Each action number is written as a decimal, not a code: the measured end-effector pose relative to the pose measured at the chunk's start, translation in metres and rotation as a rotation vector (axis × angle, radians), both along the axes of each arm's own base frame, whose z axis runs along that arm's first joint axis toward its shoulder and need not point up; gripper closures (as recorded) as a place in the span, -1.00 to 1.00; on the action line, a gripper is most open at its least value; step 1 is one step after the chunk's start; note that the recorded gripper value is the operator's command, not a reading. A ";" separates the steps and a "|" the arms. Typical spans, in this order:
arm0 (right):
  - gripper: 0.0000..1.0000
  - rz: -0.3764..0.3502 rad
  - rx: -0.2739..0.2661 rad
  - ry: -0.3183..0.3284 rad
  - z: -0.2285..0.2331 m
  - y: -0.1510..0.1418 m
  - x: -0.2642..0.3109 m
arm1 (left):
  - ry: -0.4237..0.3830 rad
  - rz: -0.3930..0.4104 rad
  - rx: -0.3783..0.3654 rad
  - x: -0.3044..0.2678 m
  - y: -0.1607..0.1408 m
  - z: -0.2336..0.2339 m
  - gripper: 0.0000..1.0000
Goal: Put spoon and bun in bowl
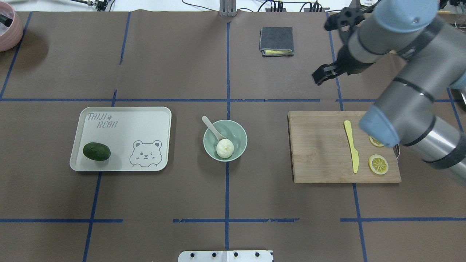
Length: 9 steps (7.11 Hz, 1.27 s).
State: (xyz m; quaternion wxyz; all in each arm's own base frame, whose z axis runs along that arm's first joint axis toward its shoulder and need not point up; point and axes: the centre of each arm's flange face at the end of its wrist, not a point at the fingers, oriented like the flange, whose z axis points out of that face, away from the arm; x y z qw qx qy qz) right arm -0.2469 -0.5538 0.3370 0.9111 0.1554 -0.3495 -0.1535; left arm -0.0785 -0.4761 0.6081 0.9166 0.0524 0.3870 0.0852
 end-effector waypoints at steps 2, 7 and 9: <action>-1.00 -0.100 0.019 0.038 0.109 0.008 0.141 | 0.001 0.001 -0.012 0.000 0.010 0.006 -1.00; -1.00 0.040 -0.286 -0.039 0.289 0.146 0.293 | 0.000 0.001 -0.011 0.000 0.018 0.005 -1.00; -1.00 0.073 -0.309 -0.027 0.299 0.156 0.306 | 0.001 0.001 -0.009 0.001 0.018 0.003 -1.00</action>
